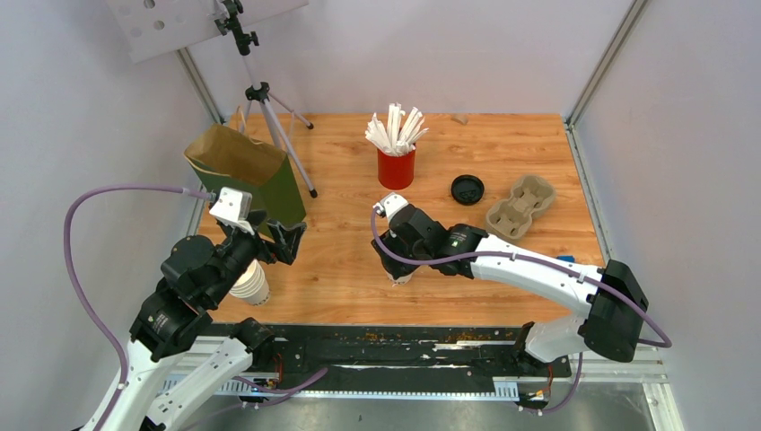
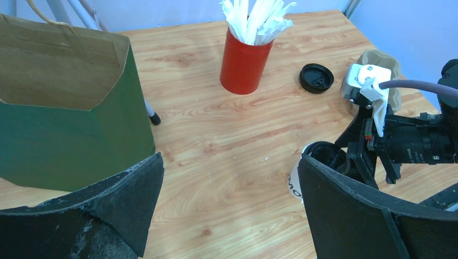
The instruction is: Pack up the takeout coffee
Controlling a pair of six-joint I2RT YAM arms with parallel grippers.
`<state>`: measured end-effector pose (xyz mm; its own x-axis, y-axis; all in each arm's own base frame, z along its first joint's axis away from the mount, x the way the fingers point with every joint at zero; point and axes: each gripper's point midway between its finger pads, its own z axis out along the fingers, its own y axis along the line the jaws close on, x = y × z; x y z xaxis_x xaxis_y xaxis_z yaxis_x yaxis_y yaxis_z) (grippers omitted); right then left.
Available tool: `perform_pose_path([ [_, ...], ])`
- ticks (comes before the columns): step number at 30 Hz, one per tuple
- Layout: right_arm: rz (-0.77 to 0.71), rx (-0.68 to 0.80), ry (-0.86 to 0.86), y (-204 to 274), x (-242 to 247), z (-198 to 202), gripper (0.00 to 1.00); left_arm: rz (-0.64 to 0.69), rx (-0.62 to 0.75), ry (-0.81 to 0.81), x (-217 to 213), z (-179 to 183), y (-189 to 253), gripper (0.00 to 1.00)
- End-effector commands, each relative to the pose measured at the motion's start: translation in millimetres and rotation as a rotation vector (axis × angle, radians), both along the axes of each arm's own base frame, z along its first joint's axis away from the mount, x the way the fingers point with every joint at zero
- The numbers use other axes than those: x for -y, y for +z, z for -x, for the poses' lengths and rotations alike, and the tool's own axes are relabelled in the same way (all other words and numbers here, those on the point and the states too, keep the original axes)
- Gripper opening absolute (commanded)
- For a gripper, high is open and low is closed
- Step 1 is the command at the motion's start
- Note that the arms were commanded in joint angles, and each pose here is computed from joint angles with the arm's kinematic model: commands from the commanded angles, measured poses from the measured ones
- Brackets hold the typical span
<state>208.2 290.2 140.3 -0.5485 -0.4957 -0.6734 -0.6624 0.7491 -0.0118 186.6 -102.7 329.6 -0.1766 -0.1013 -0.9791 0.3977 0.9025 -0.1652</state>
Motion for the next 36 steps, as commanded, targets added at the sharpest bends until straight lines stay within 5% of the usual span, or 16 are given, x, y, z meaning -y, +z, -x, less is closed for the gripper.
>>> perform_pose_path([
  [1,-0.074,0.039,-0.008,24,-9,-4,0.72,0.015,0.041,-0.003,-2,2,13,1.0],
  [13,-0.041,0.017,-0.013,11,-8,-4,0.82,0.015,0.03,-0.009,-1,3,12,1.0],
  [24,-0.164,0.037,0.017,65,-9,2,0.9,0.02,-0.04,-0.062,17,-1,7,0.99],
  [36,-0.372,-0.086,-0.026,56,27,-20,0.61,0.018,-0.454,-0.308,96,-14,-61,0.79],
])
